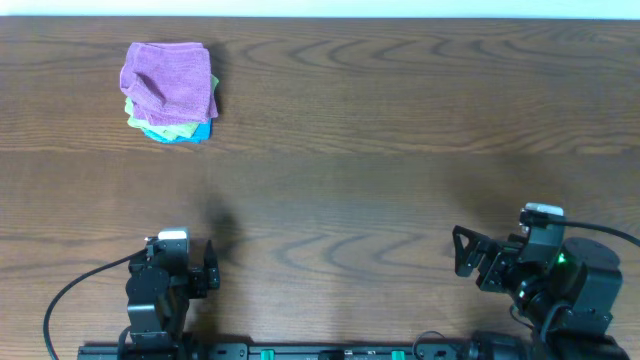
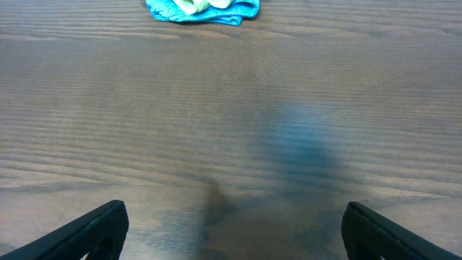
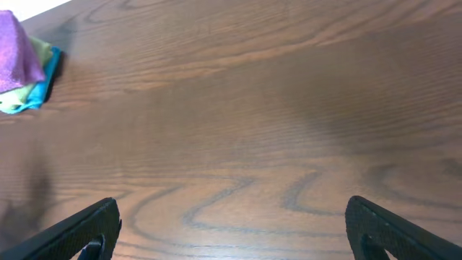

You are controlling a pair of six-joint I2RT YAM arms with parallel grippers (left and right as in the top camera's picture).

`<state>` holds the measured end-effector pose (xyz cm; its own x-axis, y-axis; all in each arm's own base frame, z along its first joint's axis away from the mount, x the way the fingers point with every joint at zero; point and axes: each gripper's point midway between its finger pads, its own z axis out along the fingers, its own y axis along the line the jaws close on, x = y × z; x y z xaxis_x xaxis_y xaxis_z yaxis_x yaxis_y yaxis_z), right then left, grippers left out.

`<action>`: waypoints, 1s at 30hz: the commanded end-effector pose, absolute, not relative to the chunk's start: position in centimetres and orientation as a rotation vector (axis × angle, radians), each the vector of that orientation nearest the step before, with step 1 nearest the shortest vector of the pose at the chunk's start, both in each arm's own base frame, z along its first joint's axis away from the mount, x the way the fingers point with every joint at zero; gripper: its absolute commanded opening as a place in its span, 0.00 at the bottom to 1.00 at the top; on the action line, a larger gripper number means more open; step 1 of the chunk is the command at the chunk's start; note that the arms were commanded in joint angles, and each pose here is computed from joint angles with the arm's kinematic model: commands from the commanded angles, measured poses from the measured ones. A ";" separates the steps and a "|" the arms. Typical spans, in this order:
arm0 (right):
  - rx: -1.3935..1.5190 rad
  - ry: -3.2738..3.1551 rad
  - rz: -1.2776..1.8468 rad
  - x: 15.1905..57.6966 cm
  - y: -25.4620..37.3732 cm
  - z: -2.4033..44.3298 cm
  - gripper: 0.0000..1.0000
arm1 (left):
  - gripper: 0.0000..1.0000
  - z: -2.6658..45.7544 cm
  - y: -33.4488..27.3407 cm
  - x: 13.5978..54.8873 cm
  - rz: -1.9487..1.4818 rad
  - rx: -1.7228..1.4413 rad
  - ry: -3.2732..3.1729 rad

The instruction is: Fold the cloth

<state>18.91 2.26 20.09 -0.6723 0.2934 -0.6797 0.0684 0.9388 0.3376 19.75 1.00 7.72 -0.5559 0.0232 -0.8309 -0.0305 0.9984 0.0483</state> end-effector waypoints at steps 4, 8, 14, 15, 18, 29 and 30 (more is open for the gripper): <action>0.282 2.264 0.316 18.4 1.6 20.4 0.99 | 0.95 7.5 1.2 19.7 0.077 -0.031 2.159; 0.286 2.238 0.220 17.8 0.6 19.5 0.99 | 0.95 7.5 1.2 19.7 0.077 -0.031 2.159; 0.201 2.166 0.201 18.7 1.0 16.4 0.99 | 0.95 7.5 1.2 19.7 0.077 -0.031 2.159; 0.158 2.151 0.193 18.9 1.2 15.5 0.99 | 0.95 7.5 1.2 19.7 0.077 -0.031 2.159; 0.068 2.135 0.168 19.2 1.6 14.0 0.99 | 0.95 7.5 1.2 19.7 0.077 -0.031 2.159; -0.065 2.130 0.136 18.9 2.4 9.7 0.99 | 0.95 7.5 1.2 19.7 0.077 -0.031 2.159; -0.069 2.139 0.138 18.9 2.4 9.2 0.99 | 0.95 7.5 1.2 19.7 0.077 -0.031 2.159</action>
